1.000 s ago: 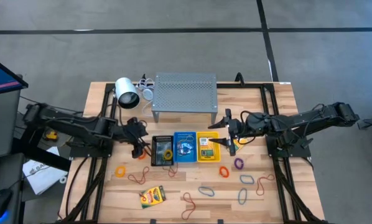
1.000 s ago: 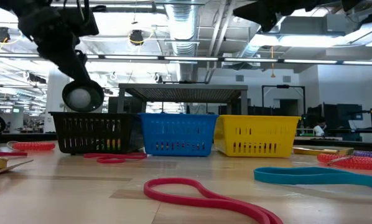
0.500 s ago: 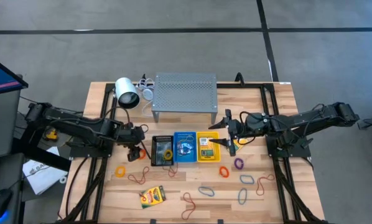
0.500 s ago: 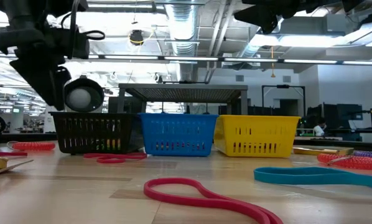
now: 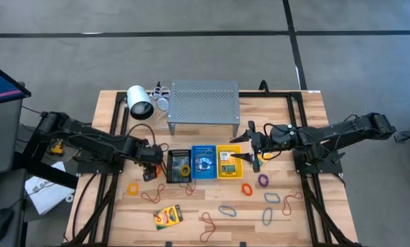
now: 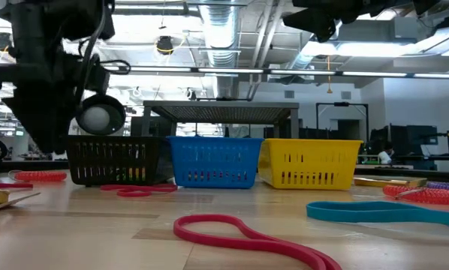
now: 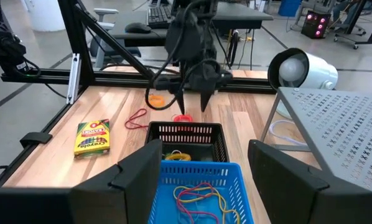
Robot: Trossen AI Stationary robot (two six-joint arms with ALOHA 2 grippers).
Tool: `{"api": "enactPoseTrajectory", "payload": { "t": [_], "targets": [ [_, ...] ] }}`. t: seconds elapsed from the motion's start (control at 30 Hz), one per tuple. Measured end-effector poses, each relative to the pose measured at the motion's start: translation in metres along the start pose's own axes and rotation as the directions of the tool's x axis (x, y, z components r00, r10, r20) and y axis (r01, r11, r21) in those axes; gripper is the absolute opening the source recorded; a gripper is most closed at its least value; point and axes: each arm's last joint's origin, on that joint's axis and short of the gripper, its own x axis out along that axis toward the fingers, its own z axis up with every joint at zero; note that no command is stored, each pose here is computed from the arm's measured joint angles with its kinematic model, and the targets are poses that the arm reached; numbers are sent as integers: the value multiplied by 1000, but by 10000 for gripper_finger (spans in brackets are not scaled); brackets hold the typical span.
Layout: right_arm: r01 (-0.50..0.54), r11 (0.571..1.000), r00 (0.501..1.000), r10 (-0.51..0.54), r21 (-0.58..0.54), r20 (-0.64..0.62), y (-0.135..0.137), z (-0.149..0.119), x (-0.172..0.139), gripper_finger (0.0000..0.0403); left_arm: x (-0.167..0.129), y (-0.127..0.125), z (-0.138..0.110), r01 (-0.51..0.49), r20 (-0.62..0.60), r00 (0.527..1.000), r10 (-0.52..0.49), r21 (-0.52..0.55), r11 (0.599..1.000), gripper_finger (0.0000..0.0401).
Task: Pick & Place Office Desk Supplies
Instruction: Put the orange spring keychain into the black basket
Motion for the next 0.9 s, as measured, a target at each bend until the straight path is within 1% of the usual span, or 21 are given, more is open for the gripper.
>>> {"api": "enactPoseTrajectory", "payload": {
  "t": [0.37,0.7,0.8,0.9],
  "targets": [
    [0,1000,1000,0,-1,-12,0,-1,0,234,21,-4,2,-51,-94,994,51,3,999,237],
    [0,1000,1000,0,-1,-15,0,-1,0,234,28,-5,2,-65,-120,991,65,3,998,236],
    [0,1000,1000,0,-1,-14,0,-1,0,234,28,-5,2,-65,-121,990,65,3,998,226],
    [0,1000,1000,0,-1,-15,0,-1,0,234,28,-5,2,-66,-121,990,65,3,998,203]
  ]
}}
